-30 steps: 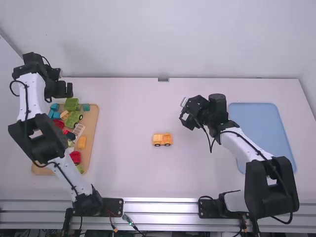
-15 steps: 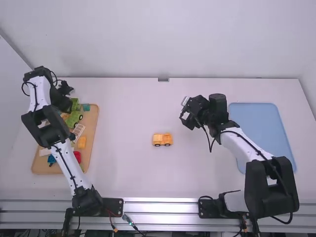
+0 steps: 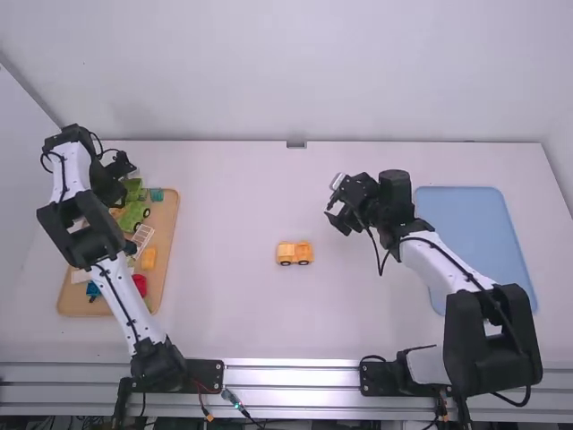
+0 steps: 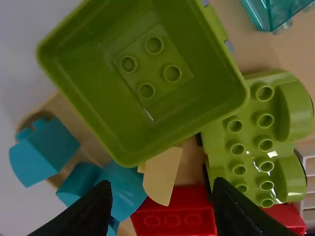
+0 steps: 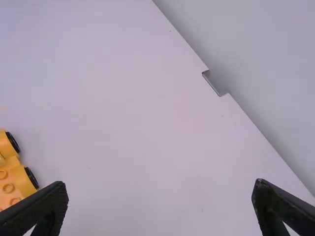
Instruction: Assemble lego blocks to make yellow taxi
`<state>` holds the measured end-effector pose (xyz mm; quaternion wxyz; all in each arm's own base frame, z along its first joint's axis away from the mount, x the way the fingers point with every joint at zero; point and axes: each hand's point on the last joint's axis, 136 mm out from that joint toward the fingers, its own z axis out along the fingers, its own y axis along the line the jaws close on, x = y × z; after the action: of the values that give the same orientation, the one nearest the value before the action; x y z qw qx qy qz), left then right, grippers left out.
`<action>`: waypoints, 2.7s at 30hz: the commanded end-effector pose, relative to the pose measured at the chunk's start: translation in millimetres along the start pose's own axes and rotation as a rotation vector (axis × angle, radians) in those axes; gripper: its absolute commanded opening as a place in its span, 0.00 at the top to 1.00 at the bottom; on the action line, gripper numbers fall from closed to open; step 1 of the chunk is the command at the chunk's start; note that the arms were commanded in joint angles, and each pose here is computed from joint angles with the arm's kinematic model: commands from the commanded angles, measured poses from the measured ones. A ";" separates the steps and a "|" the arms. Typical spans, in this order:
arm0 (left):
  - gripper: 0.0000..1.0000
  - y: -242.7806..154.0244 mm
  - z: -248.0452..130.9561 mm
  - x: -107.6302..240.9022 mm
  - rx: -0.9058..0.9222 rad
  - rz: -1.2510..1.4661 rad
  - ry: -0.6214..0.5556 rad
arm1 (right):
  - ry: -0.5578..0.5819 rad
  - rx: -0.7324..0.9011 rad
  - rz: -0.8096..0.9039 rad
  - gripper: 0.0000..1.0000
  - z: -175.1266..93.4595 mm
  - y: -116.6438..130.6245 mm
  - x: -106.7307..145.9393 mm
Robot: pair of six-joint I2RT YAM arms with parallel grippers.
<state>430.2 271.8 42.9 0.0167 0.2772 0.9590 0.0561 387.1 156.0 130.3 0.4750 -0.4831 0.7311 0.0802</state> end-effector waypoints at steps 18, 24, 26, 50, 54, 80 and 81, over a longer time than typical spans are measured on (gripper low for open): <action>0.50 -6.8 44.4 20.8 0.029 0.048 0.013 | -0.034 0.000 0.027 0.01 -1.1 -0.8 -19.3; 0.47 -7.9 48.9 8.7 0.032 0.050 -0.049 | -0.033 0.001 0.030 0.01 -1.3 -1.3 -18.9; 0.49 -7.8 51.8 8.8 0.029 0.049 -0.049 | -0.033 -0.004 0.032 0.01 -1.3 -0.2 -18.6; 0.59 -13.1 54.9 30.0 0.042 0.136 0.057 | -0.029 -0.008 0.035 0.01 -1.2 0.7 -17.6; 0.65 -13.9 55.1 23.7 0.045 0.137 0.027 | -0.031 -0.009 0.032 0.01 -0.9 1.5 -18.5; 0.81 -7.5 53.9 14.6 0.022 -0.006 -0.021 | -0.047 -0.026 0.012 0.01 2.5 10.0 -26.9; 0.82 -7.2 53.9 14.1 0.021 -0.006 -0.023 | -0.047 -0.026 0.012 0.01 2.5 10.1 -27.0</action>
<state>424.6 286.5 -4.2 0.0288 0.2774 0.9583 0.0629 378.9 174.5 130.1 0.4696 -0.4818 0.7324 0.1043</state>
